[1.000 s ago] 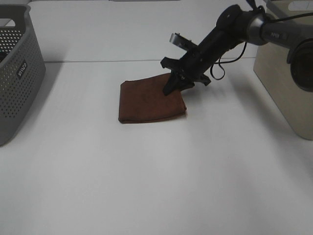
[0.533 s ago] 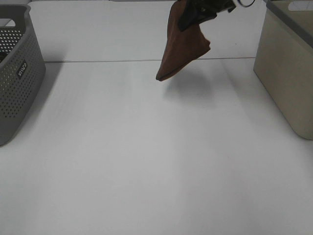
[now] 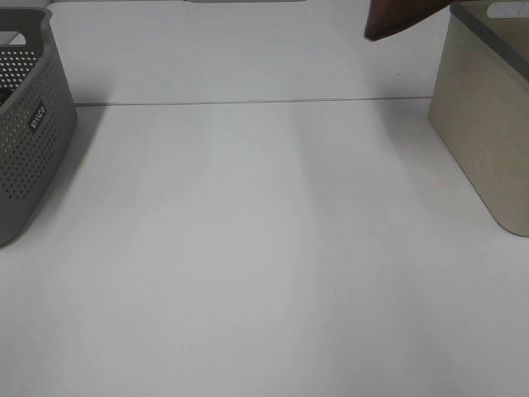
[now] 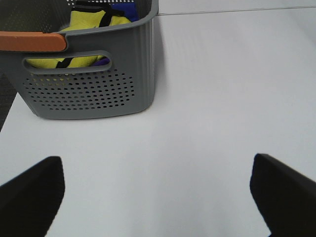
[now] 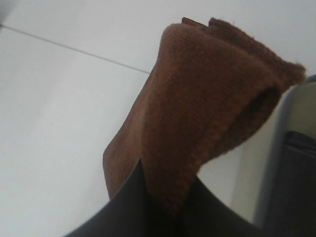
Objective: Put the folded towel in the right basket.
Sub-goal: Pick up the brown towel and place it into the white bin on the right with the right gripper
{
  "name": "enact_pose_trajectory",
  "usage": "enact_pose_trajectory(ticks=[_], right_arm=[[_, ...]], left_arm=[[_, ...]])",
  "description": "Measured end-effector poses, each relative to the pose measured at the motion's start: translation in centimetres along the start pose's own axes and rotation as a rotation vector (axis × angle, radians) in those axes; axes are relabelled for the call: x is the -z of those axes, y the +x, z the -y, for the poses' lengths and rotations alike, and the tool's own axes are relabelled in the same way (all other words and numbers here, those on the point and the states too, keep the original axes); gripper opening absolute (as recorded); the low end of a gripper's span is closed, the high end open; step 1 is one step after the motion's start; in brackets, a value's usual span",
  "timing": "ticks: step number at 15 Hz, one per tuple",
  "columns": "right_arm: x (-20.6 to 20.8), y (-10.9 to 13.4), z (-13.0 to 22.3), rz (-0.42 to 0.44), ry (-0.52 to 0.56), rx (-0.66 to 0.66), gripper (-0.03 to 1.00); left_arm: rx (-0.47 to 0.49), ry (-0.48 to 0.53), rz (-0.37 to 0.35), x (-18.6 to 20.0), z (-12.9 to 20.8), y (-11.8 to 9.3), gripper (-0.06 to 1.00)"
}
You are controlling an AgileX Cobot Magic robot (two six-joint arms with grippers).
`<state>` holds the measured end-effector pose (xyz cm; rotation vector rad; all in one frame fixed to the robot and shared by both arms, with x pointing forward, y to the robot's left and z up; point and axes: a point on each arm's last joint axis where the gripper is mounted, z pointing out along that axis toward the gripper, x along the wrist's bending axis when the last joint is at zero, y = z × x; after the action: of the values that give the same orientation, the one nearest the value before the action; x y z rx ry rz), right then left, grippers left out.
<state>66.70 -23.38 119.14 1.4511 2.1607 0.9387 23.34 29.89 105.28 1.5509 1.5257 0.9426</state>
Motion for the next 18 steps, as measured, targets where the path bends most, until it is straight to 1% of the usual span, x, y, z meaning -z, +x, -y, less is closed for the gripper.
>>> enact_pose_trajectory(ticks=[4, 5, 7, 8, 10, 11, 12, 13, 14, 16, 17, 18], right_arm=[[6.1, -6.9, 1.1, 0.165, -0.077, -0.120, 0.09], [6.7, -7.8, 1.4, 0.186, -0.082, -0.136, 0.09], [8.0, -10.6, 2.5, 0.246, -0.085, -0.197, 0.09], [8.0, -11.7, 2.9, 0.264, -0.080, -0.224, 0.09], [7.4, -13.1, 3.6, 0.276, -0.060, -0.259, 0.09], [6.5, -13.6, 4.0, 0.269, -0.037, -0.270, 0.09], [5.4, -14.0, 4.5, 0.258, -0.005, -0.284, 0.09], [2.6, -14.9, 5.9, 0.231, 0.066, -0.329, 0.09], [2.0, -15.1, 6.2, 0.226, 0.081, -0.340, 0.09], [-0.4, -15.8, 7.6, 0.206, 0.147, -0.376, 0.19], [-1.3, -16.1, 8.2, 0.198, 0.171, -0.387, 0.27], [-1.9, -16.3, 8.5, 0.195, 0.184, -0.393, 0.37]], left_arm=[[0.000, 0.000, 0.000, 0.0, 0.0, 0.0, 0.97], [0.000, 0.000, 0.000, 0.0, 0.0, 0.0, 0.97], [0.000, 0.000, 0.000, 0.0, 0.0, 0.0, 0.97], [0.000, 0.000, 0.000, 0.0, 0.0, 0.0, 0.97], [0.000, 0.000, 0.000, 0.0, 0.0, 0.0, 0.97], [0.000, 0.000, 0.000, 0.0, 0.0, 0.0, 0.97], [0.000, 0.000, 0.000, 0.0, 0.0, 0.0, 0.97], [0.000, 0.000, 0.000, 0.0, 0.0, 0.0, 0.97], [0.000, 0.000, 0.000, 0.0, 0.0, 0.0, 0.97], [0.000, 0.000, 0.000, 0.0, 0.0, 0.0, 0.97], [0.000, 0.000, 0.000, 0.0, 0.0, 0.0, 0.97], [0.000, 0.000, 0.000, 0.0, 0.0, 0.0, 0.97]])
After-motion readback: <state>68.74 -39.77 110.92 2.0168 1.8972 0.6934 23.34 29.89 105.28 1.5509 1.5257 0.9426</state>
